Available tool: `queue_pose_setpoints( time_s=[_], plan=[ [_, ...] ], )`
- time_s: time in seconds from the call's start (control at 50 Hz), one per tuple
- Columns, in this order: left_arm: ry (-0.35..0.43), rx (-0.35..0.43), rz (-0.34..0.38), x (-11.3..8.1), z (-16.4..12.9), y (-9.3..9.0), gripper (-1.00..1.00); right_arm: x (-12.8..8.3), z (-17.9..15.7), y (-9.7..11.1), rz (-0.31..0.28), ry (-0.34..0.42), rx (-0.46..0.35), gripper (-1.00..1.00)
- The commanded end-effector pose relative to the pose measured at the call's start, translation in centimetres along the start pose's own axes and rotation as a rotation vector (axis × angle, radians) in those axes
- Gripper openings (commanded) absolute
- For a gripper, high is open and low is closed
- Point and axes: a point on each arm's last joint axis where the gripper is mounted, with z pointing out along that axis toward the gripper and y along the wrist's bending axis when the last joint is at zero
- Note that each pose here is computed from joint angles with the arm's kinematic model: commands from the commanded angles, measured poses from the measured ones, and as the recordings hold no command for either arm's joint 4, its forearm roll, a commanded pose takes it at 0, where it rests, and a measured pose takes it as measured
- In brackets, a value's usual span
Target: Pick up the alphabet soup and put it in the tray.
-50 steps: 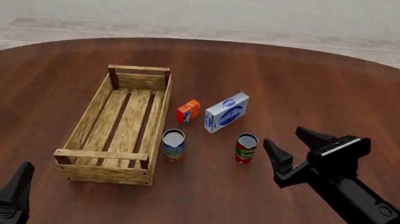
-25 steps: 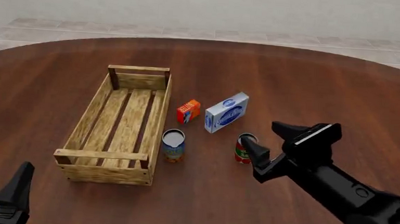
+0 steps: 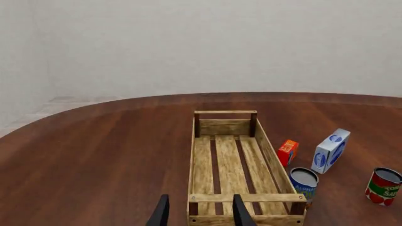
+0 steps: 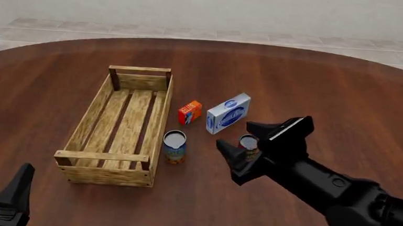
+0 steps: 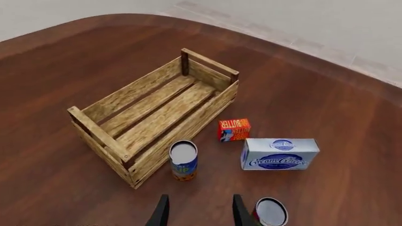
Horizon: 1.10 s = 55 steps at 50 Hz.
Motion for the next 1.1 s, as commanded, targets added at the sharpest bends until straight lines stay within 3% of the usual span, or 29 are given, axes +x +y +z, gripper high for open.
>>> queue_pose_setpoints(
  time_s=[0.02, 0.48, 1.1],
  plan=[
    [0.0, 0.0, 0.0, 0.0, 0.0, 0.0, 1.0, -0.9, 0.3, 1.7, 0.0, 0.009, -0.067, 1.0],
    [0.0, 0.0, 0.0, 0.0, 0.0, 0.0, 1.0, -1.7, 2.6, 1.4, -0.017, 0.023, -0.05, 1.0],
    [0.0, 0.0, 0.0, 0.0, 0.0, 0.0, 1.0, -0.8, 5.8, 2.6, 0.0, 0.066, -0.083, 1.0]
  ],
)
